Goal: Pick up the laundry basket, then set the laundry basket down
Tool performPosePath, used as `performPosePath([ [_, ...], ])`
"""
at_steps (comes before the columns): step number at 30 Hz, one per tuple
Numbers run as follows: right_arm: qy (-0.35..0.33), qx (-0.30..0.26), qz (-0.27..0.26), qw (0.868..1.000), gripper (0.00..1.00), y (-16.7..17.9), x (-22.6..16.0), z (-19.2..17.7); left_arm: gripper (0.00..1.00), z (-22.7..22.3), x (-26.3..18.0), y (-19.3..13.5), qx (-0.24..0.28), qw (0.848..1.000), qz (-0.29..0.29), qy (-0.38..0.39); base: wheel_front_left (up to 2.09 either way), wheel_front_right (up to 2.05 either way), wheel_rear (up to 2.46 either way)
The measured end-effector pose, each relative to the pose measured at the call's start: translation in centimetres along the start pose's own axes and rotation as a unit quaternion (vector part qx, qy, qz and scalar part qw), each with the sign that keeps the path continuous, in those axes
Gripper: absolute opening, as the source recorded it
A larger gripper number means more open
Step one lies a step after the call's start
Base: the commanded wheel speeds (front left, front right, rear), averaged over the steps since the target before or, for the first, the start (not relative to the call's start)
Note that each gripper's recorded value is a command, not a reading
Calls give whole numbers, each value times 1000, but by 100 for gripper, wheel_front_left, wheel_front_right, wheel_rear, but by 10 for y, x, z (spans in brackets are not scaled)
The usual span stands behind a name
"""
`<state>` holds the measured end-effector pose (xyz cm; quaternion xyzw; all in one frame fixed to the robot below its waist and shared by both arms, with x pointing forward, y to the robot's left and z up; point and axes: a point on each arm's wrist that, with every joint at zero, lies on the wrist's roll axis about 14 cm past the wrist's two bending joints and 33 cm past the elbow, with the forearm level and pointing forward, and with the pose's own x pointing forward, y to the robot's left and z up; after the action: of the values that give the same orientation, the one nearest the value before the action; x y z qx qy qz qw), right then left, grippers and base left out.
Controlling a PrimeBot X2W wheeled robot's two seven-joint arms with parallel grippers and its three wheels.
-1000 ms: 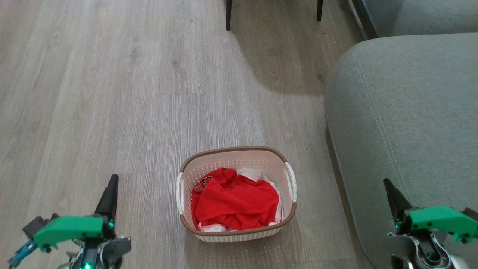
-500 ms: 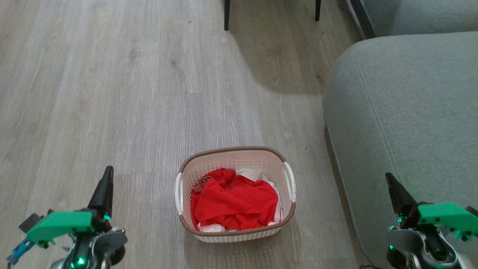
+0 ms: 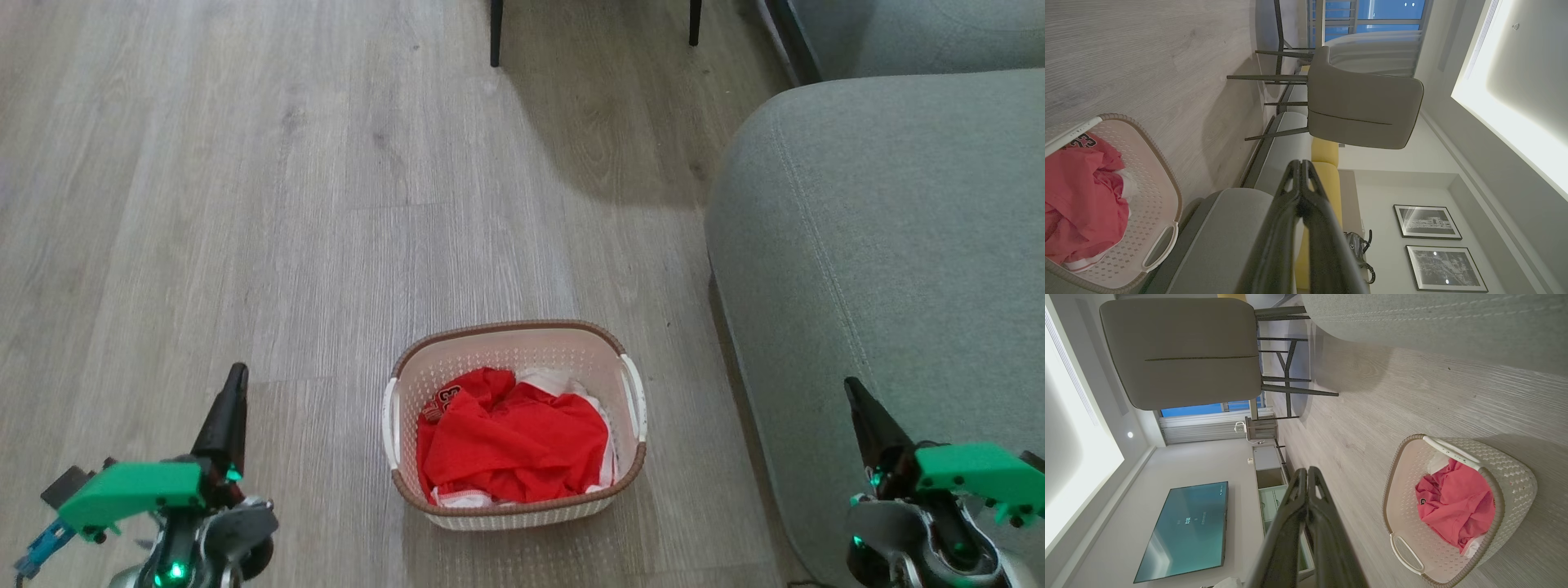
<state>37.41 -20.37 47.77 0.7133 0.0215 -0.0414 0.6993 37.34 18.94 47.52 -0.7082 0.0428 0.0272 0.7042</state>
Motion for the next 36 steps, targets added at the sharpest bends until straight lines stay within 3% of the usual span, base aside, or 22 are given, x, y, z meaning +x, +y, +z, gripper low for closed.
performPosePath([
  [36,-1,1,0,1000,0,0,0,2,0,0,0,0,0,1000,0,1,0,0,0],
])
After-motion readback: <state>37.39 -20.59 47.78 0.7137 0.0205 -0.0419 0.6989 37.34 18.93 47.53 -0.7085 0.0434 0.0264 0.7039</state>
